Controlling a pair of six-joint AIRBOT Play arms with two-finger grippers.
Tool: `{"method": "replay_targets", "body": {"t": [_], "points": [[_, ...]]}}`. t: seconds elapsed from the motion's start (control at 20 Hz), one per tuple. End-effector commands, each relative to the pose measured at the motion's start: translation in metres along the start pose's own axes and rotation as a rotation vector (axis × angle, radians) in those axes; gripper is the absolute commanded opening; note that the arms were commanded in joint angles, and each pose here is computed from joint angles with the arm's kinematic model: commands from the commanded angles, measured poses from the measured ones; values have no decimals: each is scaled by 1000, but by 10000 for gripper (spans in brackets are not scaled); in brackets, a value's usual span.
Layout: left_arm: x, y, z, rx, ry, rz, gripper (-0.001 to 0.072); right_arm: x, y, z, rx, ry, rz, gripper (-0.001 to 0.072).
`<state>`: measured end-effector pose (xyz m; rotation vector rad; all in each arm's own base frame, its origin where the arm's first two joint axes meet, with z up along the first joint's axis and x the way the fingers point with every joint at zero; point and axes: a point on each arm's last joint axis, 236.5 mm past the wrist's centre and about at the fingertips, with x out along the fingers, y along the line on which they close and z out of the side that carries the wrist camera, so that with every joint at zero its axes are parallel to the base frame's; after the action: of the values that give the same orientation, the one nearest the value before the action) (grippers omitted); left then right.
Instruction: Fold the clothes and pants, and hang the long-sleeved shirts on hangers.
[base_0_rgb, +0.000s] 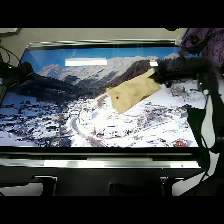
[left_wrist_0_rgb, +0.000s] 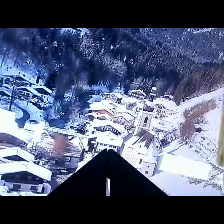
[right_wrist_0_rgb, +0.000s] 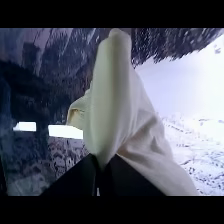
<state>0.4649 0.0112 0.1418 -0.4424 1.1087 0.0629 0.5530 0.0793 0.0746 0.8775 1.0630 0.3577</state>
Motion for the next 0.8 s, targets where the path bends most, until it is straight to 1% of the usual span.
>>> {"method": "replay_targets", "body": {"t": [0.0, 0.2, 0.35, 0.55, 0.75], "points": [[0, 0, 0, -1, 1, 1, 20, -67, -29, 59, 79, -181, -87, 27], [0, 0, 0, -1, 1, 0, 20, -148, -75, 112, 202, -414, -163, 27], [0, 0, 0, 1, 1, 0, 21, -207, -98, 135, 316, -578, -177, 26], [0, -1, -1, 2, 5, 0, 20, -260, -118, 135, 418, -679, -230, 27], [0, 0, -3, 2, 13, 2, 20, -298, -133, 110, 552, -726, -354, 27]]}}
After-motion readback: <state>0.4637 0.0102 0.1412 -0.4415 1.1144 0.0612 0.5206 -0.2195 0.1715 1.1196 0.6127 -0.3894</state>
